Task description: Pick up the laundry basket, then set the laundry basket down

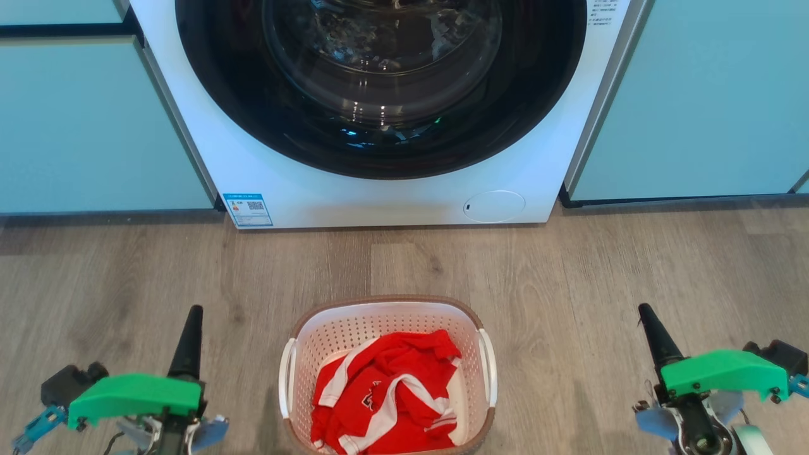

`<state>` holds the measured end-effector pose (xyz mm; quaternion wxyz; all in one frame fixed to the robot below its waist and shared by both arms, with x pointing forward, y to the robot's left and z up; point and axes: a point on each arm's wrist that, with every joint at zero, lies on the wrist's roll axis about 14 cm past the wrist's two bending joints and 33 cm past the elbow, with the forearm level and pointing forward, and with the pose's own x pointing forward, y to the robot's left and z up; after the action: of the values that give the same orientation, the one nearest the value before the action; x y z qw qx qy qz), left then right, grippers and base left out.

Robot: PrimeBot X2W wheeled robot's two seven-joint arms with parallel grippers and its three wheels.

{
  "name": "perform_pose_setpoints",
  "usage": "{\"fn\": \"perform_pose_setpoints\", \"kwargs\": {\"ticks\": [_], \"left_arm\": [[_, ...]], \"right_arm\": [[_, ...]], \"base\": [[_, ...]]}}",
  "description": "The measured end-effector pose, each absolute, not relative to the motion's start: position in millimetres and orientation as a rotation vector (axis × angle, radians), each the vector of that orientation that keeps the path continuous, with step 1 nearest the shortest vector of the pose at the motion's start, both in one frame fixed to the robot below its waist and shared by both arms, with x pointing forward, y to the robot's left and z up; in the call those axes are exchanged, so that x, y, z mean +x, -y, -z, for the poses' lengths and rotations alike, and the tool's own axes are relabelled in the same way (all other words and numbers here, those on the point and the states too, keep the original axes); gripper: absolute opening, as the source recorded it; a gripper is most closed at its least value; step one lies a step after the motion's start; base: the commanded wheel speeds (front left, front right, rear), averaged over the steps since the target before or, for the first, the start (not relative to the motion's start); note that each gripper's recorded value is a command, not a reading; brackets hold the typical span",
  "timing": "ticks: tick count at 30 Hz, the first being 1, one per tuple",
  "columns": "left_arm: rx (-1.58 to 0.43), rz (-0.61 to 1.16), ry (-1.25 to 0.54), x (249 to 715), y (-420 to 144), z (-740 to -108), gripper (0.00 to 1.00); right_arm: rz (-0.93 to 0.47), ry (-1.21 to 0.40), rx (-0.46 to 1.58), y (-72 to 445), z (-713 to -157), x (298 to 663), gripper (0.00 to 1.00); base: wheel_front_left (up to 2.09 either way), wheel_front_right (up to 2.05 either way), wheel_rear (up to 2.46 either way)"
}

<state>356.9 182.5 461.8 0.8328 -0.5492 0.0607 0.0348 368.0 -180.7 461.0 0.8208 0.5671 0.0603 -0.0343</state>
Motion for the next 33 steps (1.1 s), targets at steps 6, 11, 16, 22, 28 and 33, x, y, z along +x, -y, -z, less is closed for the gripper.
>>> {"fn": "perform_pose_setpoints", "kwargs": {"ticks": [6, 11, 16, 22, 28, 33], "left_arm": [[-1.228, -0.077, -0.13, 358, -183, -462, 0.0], [-1.281, -0.067, -0.122, 362, -183, -466, 0.0], [-1.335, -0.071, -0.127, 362, -183, -465, 0.0], [-1.399, -0.075, -0.116, 366, -186, -468, 0.0], [-1.464, -0.074, -0.113, 367, -187, -469, 0.0], [-1.517, -0.067, -0.115, 369, -186, -470, 0.0]], "right_arm": [[0.085, -0.123, 1.265, 185, -461, 368, 0.0], [0.09, -0.118, 1.314, 188, -462, 368, 0.0], [0.094, -0.112, 1.361, 191, -463, 368, 0.0], [0.102, -0.093, 1.419, 196, -466, 369, 0.0], [0.101, -0.082, 1.477, 199, -469, 370, 0.0], [0.103, -0.072, 1.526, 202, -470, 370, 0.0]], "base": [[0.0, 0.0, 0.0], [0.0, 0.0, 0.0], [0.0, 0.0, 0.0], [0.0, 0.0, 0.0], [0.0, 0.0, 0.0], [0.0, 0.0, 0.0]]}}
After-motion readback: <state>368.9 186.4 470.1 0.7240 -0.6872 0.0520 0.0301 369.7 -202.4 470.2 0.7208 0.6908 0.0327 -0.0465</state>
